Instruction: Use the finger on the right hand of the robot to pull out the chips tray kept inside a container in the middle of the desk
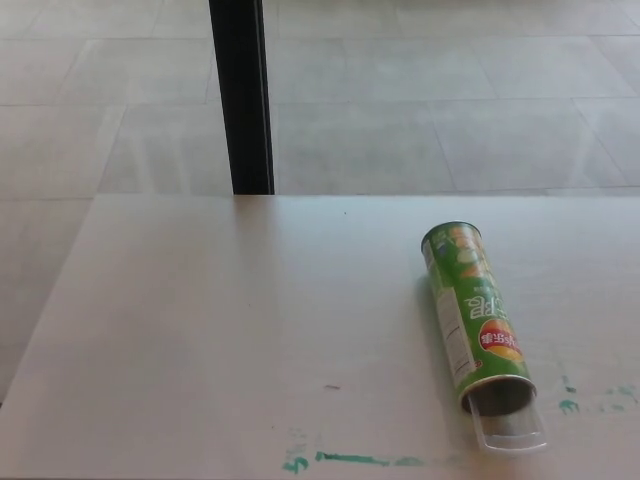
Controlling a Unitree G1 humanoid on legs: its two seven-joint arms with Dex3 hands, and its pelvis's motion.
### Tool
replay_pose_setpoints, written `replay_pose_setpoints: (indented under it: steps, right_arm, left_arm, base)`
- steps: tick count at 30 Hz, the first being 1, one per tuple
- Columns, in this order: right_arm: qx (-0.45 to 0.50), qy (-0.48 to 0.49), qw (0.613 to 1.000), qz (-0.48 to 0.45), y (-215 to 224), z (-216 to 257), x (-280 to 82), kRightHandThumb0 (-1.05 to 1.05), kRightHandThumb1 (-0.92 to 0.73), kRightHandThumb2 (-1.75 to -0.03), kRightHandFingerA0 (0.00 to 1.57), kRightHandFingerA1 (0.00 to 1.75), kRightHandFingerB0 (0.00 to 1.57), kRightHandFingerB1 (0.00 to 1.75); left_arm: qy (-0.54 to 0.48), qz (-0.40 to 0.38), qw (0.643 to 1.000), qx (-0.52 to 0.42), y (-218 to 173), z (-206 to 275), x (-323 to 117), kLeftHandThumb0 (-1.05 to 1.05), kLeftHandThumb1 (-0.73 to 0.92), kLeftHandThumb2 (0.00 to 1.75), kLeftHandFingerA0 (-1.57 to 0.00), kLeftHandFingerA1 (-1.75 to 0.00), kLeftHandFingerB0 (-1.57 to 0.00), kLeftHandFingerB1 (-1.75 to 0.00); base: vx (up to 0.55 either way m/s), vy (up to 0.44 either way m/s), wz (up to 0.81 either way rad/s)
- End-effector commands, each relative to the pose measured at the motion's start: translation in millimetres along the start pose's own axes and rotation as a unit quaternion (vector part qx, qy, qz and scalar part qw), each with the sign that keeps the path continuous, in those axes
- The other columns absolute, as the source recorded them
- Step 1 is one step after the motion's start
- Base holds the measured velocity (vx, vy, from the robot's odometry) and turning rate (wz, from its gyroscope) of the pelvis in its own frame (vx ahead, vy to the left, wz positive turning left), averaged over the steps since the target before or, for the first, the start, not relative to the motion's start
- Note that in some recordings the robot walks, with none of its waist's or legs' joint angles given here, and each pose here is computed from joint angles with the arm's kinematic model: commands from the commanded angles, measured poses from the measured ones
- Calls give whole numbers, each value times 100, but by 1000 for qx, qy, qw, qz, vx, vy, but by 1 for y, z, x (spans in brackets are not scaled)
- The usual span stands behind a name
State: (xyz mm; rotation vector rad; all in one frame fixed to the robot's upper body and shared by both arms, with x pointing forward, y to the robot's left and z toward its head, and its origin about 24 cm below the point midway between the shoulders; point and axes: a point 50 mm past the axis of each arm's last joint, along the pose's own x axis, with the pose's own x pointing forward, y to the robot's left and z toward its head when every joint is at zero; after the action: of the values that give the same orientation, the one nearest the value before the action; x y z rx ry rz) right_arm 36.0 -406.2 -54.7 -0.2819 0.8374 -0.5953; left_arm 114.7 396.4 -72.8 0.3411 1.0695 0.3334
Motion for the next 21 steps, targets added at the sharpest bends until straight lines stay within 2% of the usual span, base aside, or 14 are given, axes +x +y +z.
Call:
replay_pose_setpoints:
  steps: [1, 4, 5, 7, 9, 11, 16, 17, 18, 19, 21]
  right_arm:
    - [30, -56, 997, -46, -31, 22, -2, -18, -65, -59, 75, 65, 38, 41]
    - [65, -81, 992, -76, -41, 37, -2, -15, -65, -59, 74, 68, 37, 39]
    - [89, -113, 985, -95, -46, 49, -2, -13, -64, -60, 77, 79, 30, 39]
    - [101, -126, 981, -104, -49, 55, -2, -13, -64, -60, 77, 79, 30, 39]
    - [135, -204, 963, -114, -57, 91, -10, -12, -64, -59, 73, 82, 23, 34]
    - [114, -251, 952, -134, -62, 113, -16, -16, -64, -59, 75, 67, 24, 34]
    - [115, -371, 915, -110, -59, 166, -41, -16, -61, -59, 76, 70, 24, 33]
    - [108, -399, 905, -103, -55, 181, -51, -19, -60, -59, 78, 74, 24, 32]
    - [107, -427, 894, -86, -49, 194, -61, -12, -44, -90, 76, 83, 9, 48]
    - [94, -449, 885, -77, -45, 205, -70, -16, -62, -59, 79, 75, 24, 31]
    - [72, -490, 866, -65, -35, 221, -83, -14, -61, -58, 81, 77, 26, 31]
  left_arm:
    - [-4, -10, 1000, -18, 7, 1, -2, -48, 72, 61, -58, -67, -55, -57]
    - [-4, -9, 1000, -24, 7, 1, -1, -48, 71, 61, -59, -68, -56, -59]
    - [-1, -8, 1000, -19, 7, 1, -1, -48, 72, 61, -60, -65, -58, -57]
    - [0, -7, 1000, -17, 6, 0, -1, -48, 72, 61, -60, -65, -58, -57]
    - [-3, -8, 1000, -15, 7, 1, -1, -49, 71, 61, -60, -65, -61, -58]
    - [-4, -10, 1000, -12, 7, 3, -1, -48, 71, 61, -59, -64, -58, -55]
    - [-6, -9, 1000, -12, 7, 4, -1, -48, 72, 61, -58, -65, -56, -56]
    - [-5, -9, 1000, -11, 7, 4, -1, -48, 71, 61, -58, -65, -66, -71]
    - [-4, -9, 1000, -6, 7, 3, -1, -49, 72, 61, -58, -64, -60, -62]
    - [-4, -7, 1000, -4, 7, 3, -1, -49, 71, 61, -61, -65, -58, -57]
    - [-4, -6, 1000, -9, 7, 3, -1, -49, 72, 61, -59, -65, -58, -56]
  base:
    - [0, 0, 0]
    - [0, 0, 0]
    - [0, 0, 0]
    - [0, 0, 0]
    - [0, 0, 0]
    - [0, 0, 0]
    - [0, 0, 0]
    - [0, 0, 0]
    - [0, 0, 0]
    - [0, 0, 0]
    - [0, 0, 0]
